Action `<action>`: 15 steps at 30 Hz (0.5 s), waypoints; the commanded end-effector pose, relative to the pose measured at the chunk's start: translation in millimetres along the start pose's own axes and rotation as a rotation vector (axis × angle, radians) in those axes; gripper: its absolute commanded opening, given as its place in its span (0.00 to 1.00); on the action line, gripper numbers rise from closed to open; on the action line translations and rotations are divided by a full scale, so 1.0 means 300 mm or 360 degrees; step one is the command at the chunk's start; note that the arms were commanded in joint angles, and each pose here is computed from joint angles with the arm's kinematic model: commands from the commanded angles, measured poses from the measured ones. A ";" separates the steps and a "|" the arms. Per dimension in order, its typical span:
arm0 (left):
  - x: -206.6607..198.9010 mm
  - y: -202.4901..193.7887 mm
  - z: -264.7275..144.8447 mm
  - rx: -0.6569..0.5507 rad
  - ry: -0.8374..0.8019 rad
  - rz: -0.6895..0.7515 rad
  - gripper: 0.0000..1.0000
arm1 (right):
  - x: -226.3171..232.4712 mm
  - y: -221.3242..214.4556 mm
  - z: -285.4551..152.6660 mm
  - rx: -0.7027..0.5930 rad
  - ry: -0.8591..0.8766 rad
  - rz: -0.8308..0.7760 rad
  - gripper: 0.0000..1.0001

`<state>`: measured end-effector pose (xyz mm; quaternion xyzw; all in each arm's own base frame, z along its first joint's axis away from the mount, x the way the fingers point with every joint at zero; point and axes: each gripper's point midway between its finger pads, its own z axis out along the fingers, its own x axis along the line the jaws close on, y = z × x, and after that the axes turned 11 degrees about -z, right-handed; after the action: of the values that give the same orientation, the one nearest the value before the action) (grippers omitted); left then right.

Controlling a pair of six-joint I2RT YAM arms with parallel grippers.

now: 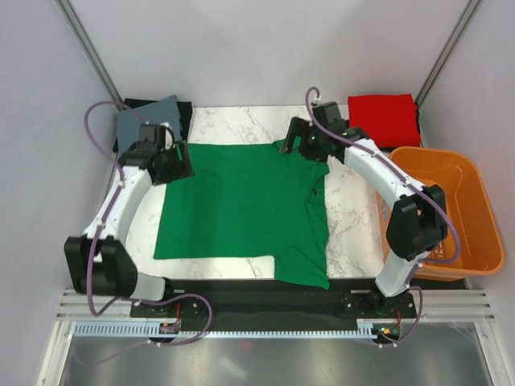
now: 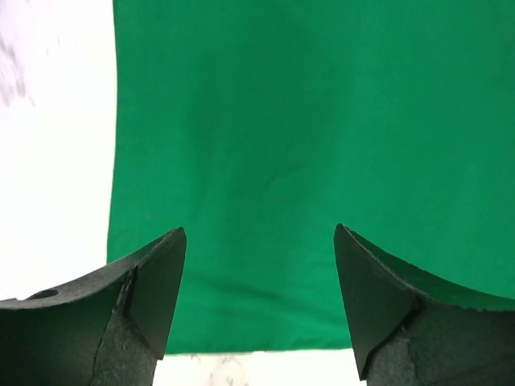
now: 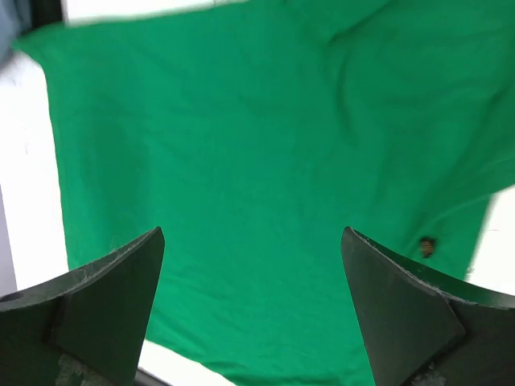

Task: Fold and stack the t-shirts
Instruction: Flatten the tshirt out

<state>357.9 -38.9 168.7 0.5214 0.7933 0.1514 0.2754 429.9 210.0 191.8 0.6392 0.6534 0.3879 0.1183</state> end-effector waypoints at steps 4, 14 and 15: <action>0.043 -0.173 -0.100 -0.0087 -0.0166 -0.0086 0.80 | 0.011 -0.015 0.179 0.0061 0.0084 0.0023 0.98; 0.100 -0.206 -0.264 -0.0420 -0.0230 -0.0168 0.79 | -0.131 0.065 0.489 0.0099 -0.0051 0.0059 0.98; 0.088 -0.216 -0.278 -0.0398 -0.0264 -0.0159 0.79 | -0.126 0.098 0.498 0.0065 -0.0045 0.0059 0.98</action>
<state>245.5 -29.1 163.9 0.4728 0.7783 0.1966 0.3633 531.1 225.7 86.0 0.6648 0.6555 0.3466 0.0905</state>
